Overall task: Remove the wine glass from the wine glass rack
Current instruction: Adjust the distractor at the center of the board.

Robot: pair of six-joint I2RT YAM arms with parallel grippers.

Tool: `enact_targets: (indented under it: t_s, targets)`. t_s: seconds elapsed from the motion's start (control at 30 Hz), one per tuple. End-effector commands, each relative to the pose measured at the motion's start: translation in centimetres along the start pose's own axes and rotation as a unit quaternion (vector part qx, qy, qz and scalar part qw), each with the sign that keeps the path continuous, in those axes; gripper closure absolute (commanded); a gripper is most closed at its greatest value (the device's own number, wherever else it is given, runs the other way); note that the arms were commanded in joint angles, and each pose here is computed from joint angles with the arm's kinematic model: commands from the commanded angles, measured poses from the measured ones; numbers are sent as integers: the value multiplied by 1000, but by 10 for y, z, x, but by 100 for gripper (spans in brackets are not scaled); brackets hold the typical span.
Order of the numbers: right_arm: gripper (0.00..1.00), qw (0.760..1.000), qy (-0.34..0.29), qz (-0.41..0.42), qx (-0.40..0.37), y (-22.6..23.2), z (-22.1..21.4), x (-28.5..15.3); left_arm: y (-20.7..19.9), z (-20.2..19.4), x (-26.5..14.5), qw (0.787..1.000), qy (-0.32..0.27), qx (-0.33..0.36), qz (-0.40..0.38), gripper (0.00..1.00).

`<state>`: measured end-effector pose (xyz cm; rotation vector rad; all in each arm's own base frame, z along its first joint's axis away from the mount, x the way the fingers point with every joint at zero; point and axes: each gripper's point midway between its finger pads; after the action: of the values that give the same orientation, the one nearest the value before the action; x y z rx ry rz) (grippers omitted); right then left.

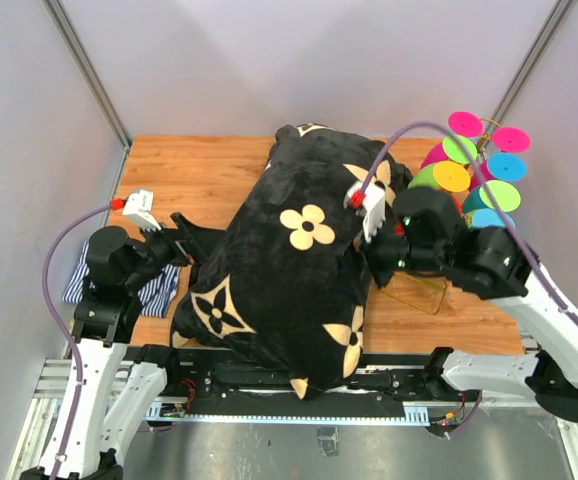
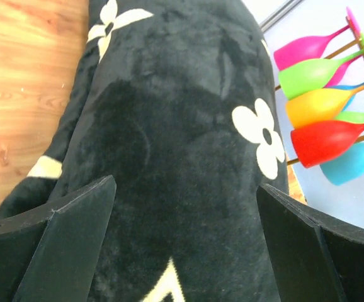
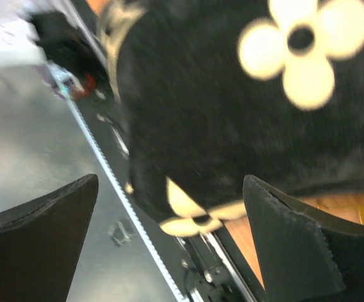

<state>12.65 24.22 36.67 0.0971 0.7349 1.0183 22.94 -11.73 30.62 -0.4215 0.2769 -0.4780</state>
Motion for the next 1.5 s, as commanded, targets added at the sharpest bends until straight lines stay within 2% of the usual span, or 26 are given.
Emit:
enact_targets:
  t_s: [0.0, 0.13, 0.27, 0.33, 0.5, 0.63, 0.77, 0.9, 1.03, 1.13, 1.37, 1.47]
  targets:
    - [1, 988, 33, -150, -19, -56, -63, -6, 9, -13, -6, 1000, -7, -15, 15, 1]
    - [2, 991, 65, -110, -40, -60, -120, 5, 35, -33, -4, 994, -14, -82, 74, 0]
    - [2, 988, 114, -72, -71, -57, -163, 17, 46, -46, -1, 990, -21, -109, 89, 0]
    - [2, 987, 130, -47, -84, -49, -171, 25, 48, -47, 0, 989, -23, -115, 92, 0]
    - [2, 978, 160, -72, -111, -54, -173, 39, 52, -45, 1, 988, -23, -112, 102, 0]
    - [2, 972, 178, -131, -79, -70, -182, 49, 57, -51, 2, 987, -12, -114, 116, 0]
    - [2, 980, 177, -79, -44, -53, -195, 86, 60, -48, 0, 985, -20, -114, 125, 0]
    - [2, 984, 155, -75, -40, -46, -180, 124, 58, -40, -5, 985, -33, -106, 129, 0]
    - [2, 983, 127, -130, -27, -70, -146, 157, 58, -38, -15, 983, -26, -105, 148, 0]
    - [2, 986, 118, -115, 17, -79, -120, 182, 58, -30, -24, 981, -42, -99, 161, 0]
    - [2, 990, 87, -99, 40, -92, -61, 213, 46, -9, -43, 980, -81, -96, 155, 0]
    - [2, 994, 99, -48, 27, -83, -47, 236, 43, -8, -45, 980, -83, -96, 151, 0]
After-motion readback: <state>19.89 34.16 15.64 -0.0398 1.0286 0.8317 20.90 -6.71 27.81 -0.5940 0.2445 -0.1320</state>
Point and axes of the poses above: each gripper's point midway between its finger pads, its own x axis out along the fingers, its own y axis along the line the jaws close on, z = x × y, and after that the axes turned 9 degrees about x, right-handed
